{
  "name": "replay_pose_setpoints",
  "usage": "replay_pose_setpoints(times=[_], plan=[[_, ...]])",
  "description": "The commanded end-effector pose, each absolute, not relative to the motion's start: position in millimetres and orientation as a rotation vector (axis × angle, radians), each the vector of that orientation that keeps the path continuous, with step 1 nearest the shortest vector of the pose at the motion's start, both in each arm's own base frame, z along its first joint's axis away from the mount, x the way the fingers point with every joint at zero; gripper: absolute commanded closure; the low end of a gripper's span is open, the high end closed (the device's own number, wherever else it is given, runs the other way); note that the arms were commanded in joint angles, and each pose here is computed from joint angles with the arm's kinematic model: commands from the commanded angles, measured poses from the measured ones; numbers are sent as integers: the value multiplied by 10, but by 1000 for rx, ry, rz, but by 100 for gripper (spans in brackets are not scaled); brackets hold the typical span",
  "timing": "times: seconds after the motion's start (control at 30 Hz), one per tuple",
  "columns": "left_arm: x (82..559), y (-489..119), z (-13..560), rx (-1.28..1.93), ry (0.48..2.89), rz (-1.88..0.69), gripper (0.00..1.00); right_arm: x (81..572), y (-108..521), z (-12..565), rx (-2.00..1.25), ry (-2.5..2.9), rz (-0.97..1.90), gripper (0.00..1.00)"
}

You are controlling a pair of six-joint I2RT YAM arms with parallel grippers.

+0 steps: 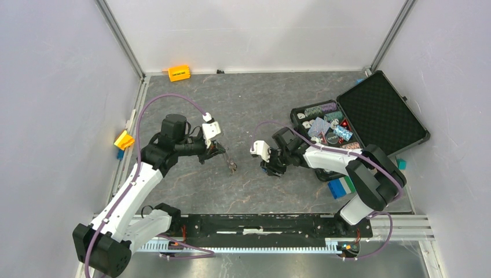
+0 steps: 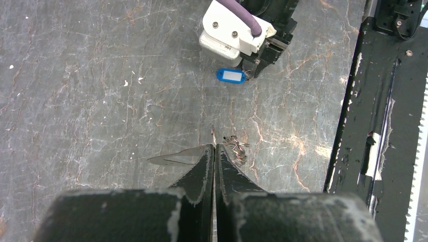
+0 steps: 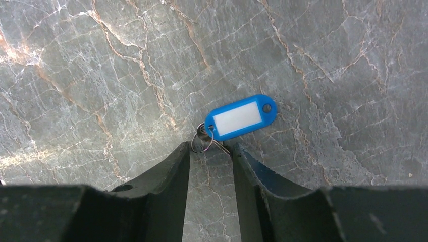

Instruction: Put the keys on the keyring

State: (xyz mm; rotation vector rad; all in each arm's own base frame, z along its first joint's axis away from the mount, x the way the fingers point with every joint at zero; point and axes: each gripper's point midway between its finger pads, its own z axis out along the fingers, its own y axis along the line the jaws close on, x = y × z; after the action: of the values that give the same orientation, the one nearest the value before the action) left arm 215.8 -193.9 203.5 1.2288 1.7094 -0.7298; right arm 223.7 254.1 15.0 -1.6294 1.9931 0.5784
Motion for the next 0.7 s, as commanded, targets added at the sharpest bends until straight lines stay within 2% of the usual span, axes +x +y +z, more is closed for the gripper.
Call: replay_pose_setpoints(times=[0.0,0.3,0.67], plan=[[2190,-1993,2176,1227,1642,-730,98,2278,2617,153,-1631,1985,562,59],[2199,-1991,2162,1226,1648,-728,98,2310,2682,192,-1622,1974,569,64],[2203,-1984,2149,1225,1651,-722,98,2290,2792,307,-1615,1942,640,78]])
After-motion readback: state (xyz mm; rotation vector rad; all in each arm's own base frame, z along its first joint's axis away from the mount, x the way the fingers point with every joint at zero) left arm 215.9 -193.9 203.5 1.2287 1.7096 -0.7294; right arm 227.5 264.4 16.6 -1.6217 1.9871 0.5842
